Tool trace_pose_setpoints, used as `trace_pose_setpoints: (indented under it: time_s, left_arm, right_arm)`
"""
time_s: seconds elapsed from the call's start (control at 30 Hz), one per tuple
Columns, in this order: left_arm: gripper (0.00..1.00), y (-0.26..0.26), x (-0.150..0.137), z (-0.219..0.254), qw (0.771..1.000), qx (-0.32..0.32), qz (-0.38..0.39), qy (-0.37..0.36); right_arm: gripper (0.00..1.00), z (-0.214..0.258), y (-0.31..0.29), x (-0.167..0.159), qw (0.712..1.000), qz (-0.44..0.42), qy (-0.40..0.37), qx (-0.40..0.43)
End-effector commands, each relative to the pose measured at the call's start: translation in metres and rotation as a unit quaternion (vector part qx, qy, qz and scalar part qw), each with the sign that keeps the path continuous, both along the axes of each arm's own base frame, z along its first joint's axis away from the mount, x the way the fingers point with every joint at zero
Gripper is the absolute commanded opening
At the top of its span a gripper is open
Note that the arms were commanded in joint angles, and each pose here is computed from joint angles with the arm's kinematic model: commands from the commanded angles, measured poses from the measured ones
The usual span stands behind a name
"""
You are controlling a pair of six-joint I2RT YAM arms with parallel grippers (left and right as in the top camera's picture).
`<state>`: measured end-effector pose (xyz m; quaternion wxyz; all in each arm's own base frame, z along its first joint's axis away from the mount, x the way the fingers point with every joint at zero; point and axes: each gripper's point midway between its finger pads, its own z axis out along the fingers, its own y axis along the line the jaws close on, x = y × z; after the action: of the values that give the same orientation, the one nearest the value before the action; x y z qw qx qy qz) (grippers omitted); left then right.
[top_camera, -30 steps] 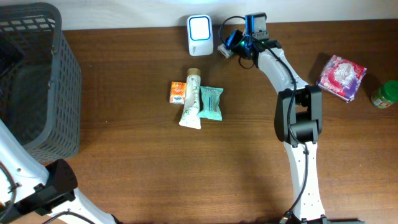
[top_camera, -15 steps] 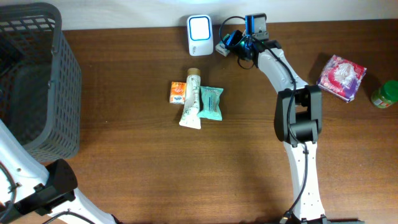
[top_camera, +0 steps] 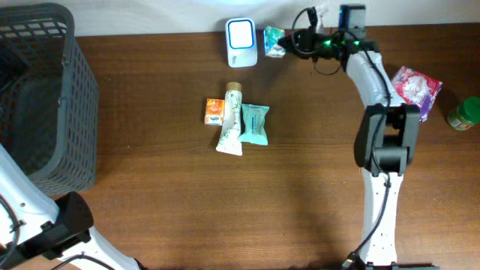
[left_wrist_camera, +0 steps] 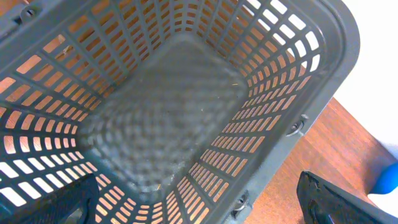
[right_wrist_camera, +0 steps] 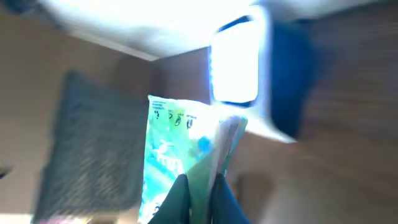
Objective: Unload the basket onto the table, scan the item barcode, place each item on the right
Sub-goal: 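Carry the box right and place it beside the snack pack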
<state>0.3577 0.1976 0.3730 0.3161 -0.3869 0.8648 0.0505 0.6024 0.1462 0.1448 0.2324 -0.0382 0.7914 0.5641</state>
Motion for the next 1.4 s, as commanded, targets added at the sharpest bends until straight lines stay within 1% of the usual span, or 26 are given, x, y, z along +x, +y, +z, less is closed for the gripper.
trace_pose_setpoints:
  time_s: [0.0,0.13,0.37,0.5,0.53,0.57,0.67,0.7,0.73,0.77,0.8,0.83,0.87,0.93,1.0,1.07,1.1,1.13,1.17,1.2,1.23,1.27,1.3,1.37]
  left_arm:
    - [0.99,0.001,-0.002,0.003,1.0,0.002,0.005,-0.004]
    - [0.99,0.001,-0.002,0.003,1.0,0.002,0.005,-0.004]
    - [0.99,0.001,-0.002,0.003,1.0,0.002,0.005,-0.004]
    - [0.99,0.001,-0.002,0.003,1.0,0.002,0.005,-0.004]
    - [0.99,0.001,-0.002,0.003,1.0,0.002,0.005,-0.004]
    - [0.99,0.001,-0.002,0.003,1.0,0.002,0.005,-0.004]
    - [0.99,0.001,-0.002,0.003,1.0,0.002,0.005,-0.004]
    - [0.99,0.001,-0.002,0.003,1.0,0.002,0.005,-0.004]
    - [0.99,0.001,-0.002,0.003,1.0,0.002,0.005,-0.004]
    - [0.99,0.001,-0.002,0.003,1.0,0.002,0.005,-0.004]
    - [0.99,0.001,-0.002,0.003,1.0,0.002,0.005,-0.004]
    - [0.99,0.001,-0.002,0.003,1.0,0.002,0.005,-0.004]
    - [0.99,0.001,-0.002,0.003,1.0,0.002,0.005,-0.004]
    - [0.99,0.001,-0.002,0.003,1.0,0.002,0.005,-0.004]
    - [0.99,0.001,-0.002,0.003,1.0,0.002,0.005,-0.004]
    - [0.99,0.001,-0.002,0.003,1.0,0.002,0.005,-0.004]
    - [0.99,0.001,-0.002,0.003,1.0,0.002,0.005,-0.004]
    - [0.99,0.001,-0.002,0.003,1.0,0.002,0.005,-0.004]
    - [0.99,0.001,-0.002,0.003,1.0,0.002,0.005,-0.004]
    - [0.99,0.001,-0.002,0.003,1.0,0.002,0.005,-0.004]
    - [0.99,0.001,-0.002,0.003,1.0,0.002,0.005,-0.004]
    - [0.99,0.001,-0.002,0.003,1.0,0.002,0.005,-0.004]
    - [0.99,0.001,-0.002,0.003,1.0,0.002,0.005,-0.004]
    - [0.99,0.001,-0.002,0.003,1.0,0.002,0.005,-0.004]
  right_arm:
    - [0.04,0.065,0.004,-0.047,0.981,0.147,-0.061,0.114]
    - [0.04,0.065,0.013,-0.05,0.981,0.15,-0.017,0.123]
    - [0.04,0.065,0.031,-0.053,0.979,0.162,-0.021,0.12]
    - [0.04,0.048,0.071,-0.038,0.992,0.111,-0.004,0.064]
    - [0.04,0.054,0.078,-0.038,0.991,0.114,-0.005,0.065]
    - [0.04,0.066,0.09,-0.033,0.993,0.104,-0.029,0.051]
    - [0.04,0.074,0.091,0.009,0.996,-0.011,-0.085,-0.027]
    - [0.04,0.07,0.075,0.036,0.986,-0.093,-0.108,-0.083]
    - [0.04,0.064,0.062,0.052,0.969,-0.148,-0.135,-0.143]
    - [0.04,0.052,0.045,0.067,0.932,-0.202,-0.173,-0.245]
    - [0.04,0.038,0.035,0.07,0.875,-0.215,-0.222,-0.372]
    - [0.04,0.029,0.03,0.067,0.81,-0.207,-0.255,-0.485]
    - [0.04,0.03,0.036,0.063,0.763,-0.193,-0.282,-0.549]
    - [0.04,0.039,0.072,0.056,0.715,-0.146,-0.348,-0.589]
    - [0.04,0.039,0.083,0.053,0.712,-0.136,-0.356,-0.59]
    - [0.04,0.031,0.081,0.048,0.715,-0.125,-0.343,-0.596]
    - [0.04,0.028,0.076,0.046,0.73,-0.148,-0.315,-0.589]
    - [0.04,0.034,0.061,0.047,0.742,-0.205,-0.275,-0.576]
    - [0.04,0.042,0.046,0.044,0.76,-0.239,-0.237,-0.556]
    - [0.04,0.056,0.02,0.041,0.767,-0.267,-0.205,-0.547]
    - [0.04,0.062,0.001,0.039,0.768,-0.284,-0.185,-0.544]
    - [0.04,0.071,-0.031,0.036,0.765,-0.305,-0.16,-0.545]
    - [0.04,0.077,-0.094,0.025,0.751,-0.324,-0.114,-0.564]
    - [0.04,0.058,-0.184,-0.001,0.727,-0.334,-0.021,-0.6]
